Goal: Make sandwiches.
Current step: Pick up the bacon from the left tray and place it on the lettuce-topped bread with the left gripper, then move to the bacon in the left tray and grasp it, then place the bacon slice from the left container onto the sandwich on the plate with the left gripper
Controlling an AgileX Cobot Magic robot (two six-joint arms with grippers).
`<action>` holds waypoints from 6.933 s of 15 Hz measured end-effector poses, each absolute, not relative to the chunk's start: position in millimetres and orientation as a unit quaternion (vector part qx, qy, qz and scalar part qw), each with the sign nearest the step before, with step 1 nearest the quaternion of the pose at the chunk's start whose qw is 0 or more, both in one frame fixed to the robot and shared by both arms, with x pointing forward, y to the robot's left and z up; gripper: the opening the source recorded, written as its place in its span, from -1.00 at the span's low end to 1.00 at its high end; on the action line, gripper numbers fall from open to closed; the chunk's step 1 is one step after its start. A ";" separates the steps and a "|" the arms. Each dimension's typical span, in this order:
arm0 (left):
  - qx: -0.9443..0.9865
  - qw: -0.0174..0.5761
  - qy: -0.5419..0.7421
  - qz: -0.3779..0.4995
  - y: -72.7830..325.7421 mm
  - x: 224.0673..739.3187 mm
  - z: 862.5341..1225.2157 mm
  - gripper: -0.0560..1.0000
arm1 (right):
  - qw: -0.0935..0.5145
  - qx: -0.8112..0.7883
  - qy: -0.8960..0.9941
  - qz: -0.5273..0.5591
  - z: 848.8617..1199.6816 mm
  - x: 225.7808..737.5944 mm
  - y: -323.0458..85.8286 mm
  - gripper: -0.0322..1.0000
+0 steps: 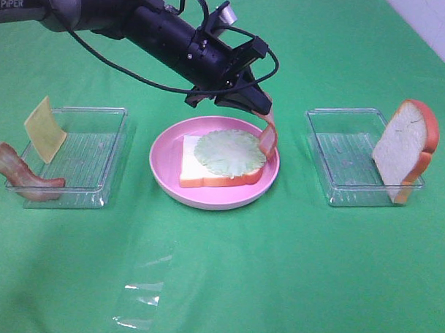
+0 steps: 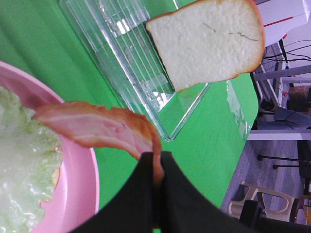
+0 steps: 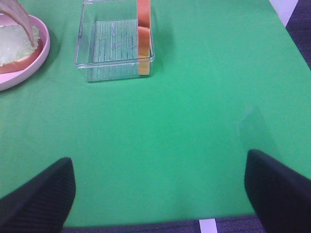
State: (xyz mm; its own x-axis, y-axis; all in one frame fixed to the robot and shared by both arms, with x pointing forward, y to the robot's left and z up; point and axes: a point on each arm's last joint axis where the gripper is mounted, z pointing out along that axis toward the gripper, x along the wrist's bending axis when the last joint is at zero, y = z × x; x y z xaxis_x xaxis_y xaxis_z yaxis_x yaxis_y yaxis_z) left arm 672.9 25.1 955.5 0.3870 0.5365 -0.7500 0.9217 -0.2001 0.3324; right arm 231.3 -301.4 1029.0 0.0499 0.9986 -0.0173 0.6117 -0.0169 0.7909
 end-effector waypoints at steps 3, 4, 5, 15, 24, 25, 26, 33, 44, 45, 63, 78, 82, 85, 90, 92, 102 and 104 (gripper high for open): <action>0.751 0.379 0.489 -0.230 27.5 672.7 952.3 -0.89 | 0.325 0.648 0.621 0.298 1029.0 231.3 -301.4 0.80; 0.755 0.372 0.491 -0.226 28.5 672.6 951.1 -0.89 | 0.325 0.648 0.621 0.298 1029.0 231.3 -301.4 0.80; 0.770 0.338 0.499 -0.210 35.0 672.8 944.1 -0.89 | 0.325 0.648 0.621 0.298 1029.0 231.3 -301.4 0.80; 0.804 0.207 0.547 -0.103 61.2 677.4 925.4 -0.89 | 0.325 0.648 0.621 0.298 1029.0 231.3 -301.4 0.80; 0.801 0.168 0.572 -0.059 70.2 682.8 945.2 0.61 | 0.325 0.648 0.621 0.298 1029.0 231.3 -301.4 0.80; 0.805 0.159 0.568 -0.057 71.1 683.1 954.1 0.85 | 0.325 0.648 0.621 0.298 1029.0 231.3 -301.4 0.80; 0.808 0.161 0.565 -0.051 71.2 684.7 961.9 0.91 | 0.325 0.648 0.621 0.298 1029.0 231.3 -301.4 0.80; 0.793 0.185 0.581 0.018 98.2 651.3 1052.4 0.98 | 0.325 0.648 0.621 0.298 1029.0 231.3 -301.4 0.80; 0.715 0.043 0.697 0.013 263.5 601.0 1026.1 0.98 | 0.325 0.648 0.621 0.298 1029.0 231.3 -301.4 0.80; 0.716 0.032 0.698 0.004 263.3 604.6 1015.5 0.98 | 0.325 0.648 0.621 0.298 1029.0 231.3 -301.4 0.80; 0.708 -0.007 0.706 -0.024 261.5 629.8 940.0 0.22 | 0.325 0.648 0.621 0.298 1029.0 231.3 -301.4 0.80; 0.710 0.005 0.704 -0.013 257.3 627.6 954.2 -0.89 | 0.325 0.648 0.621 0.298 1029.0 231.3 -301.4 0.80; 0.735 0.118 0.668 0.016 221.0 631.9 1037.4 -0.89 | 0.325 0.648 0.621 0.298 1029.0 231.3 -301.4 0.80; 0.737 0.216 0.641 0.015 191.7 640.3 1087.8 -0.89 | 0.325 0.648 0.621 0.298 1029.0 231.3 -301.4 0.80; 0.755 0.322 0.570 -0.037 126.1 654.7 1107.1 -0.89 | 0.325 0.648 0.621 0.298 1029.0 231.3 -301.4 0.80; 0.754 0.342 0.556 -0.080 84.5 667.3 1075.9 -0.89 | 0.325 0.648 0.621 0.298 1029.0 231.3 -301.4 0.80; 0.746 0.352 0.546 -0.149 -7.3 668.4 976.9 -0.89 | 0.325 0.648 0.621 0.298 1029.0 231.3 -301.4 0.80; 0.753 0.332 0.545 -0.159 -8.0 666.6 966.3 -0.89 | 0.325 0.648 0.621 0.298 1029.0 231.3 -301.4 0.80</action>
